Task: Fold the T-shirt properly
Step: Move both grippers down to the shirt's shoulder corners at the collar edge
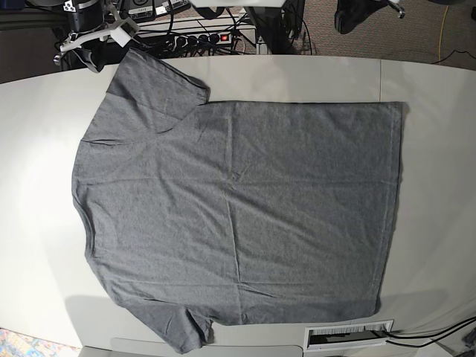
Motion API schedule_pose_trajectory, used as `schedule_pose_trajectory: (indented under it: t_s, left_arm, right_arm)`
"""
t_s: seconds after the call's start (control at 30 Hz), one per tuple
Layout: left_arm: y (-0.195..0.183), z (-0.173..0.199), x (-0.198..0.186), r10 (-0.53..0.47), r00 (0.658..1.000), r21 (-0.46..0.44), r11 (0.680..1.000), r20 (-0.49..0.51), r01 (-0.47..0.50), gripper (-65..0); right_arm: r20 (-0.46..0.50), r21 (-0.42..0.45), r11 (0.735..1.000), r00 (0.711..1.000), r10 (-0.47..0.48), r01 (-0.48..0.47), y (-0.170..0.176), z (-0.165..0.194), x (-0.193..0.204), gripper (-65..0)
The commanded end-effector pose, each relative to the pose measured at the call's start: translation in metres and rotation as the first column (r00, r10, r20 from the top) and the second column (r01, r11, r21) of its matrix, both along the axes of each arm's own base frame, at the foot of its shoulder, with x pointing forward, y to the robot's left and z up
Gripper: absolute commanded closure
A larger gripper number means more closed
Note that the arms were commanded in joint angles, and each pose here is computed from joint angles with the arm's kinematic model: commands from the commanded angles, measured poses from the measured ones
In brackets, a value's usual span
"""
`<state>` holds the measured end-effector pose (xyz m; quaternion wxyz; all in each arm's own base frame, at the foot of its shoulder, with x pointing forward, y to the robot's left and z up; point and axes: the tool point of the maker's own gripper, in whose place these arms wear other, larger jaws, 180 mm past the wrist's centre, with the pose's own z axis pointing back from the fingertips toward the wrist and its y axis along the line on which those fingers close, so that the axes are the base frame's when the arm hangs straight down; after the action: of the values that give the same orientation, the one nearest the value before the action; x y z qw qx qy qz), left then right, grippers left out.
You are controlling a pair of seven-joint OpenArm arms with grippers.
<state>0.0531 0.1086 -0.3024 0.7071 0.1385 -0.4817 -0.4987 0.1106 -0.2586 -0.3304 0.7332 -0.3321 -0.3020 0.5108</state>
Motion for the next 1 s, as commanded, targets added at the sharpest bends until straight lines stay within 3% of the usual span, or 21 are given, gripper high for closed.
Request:
schedule_pose_trajectory:
  t_s: [0.0,0.2,0.5,0.7,0.97]
  left_arm:
    - [-0.003,0.009,0.001,-0.011,1.000,-0.011,1.000,0.028,0.011,0.0]
    - [-0.004,0.010,0.003,-0.013,0.999,-0.014,1.000,0.036,0.013,0.0]
    - [-0.004,0.016,0.032,-0.011,0.991,-0.013,1.000,0.132,0.012,0.0]
    - [0.001,0.018,0.057,0.039,0.986,-0.067,0.997,0.164,-0.028,0.0]
    - [0.001,0.015,0.066,-0.054,0.984,-0.017,0.998,0.168,0.057,0.0]
  right_arm:
    - [0.030,-0.008,1.000,0.999,0.015,-0.015,0.001,0.008,0.004,0.0]
    - [0.058,-0.046,0.998,0.997,0.050,-0.048,0.003,0.014,0.010,0.0]
    - [0.097,-0.129,0.986,0.988,0.121,-0.108,0.005,0.023,0.017,0.0]
    - [0.127,-0.134,0.985,0.984,0.127,-0.109,0.006,0.027,0.027,0.0]
    - [0.116,-0.152,0.985,0.988,0.100,-0.082,0.000,0.026,0.025,-0.1]
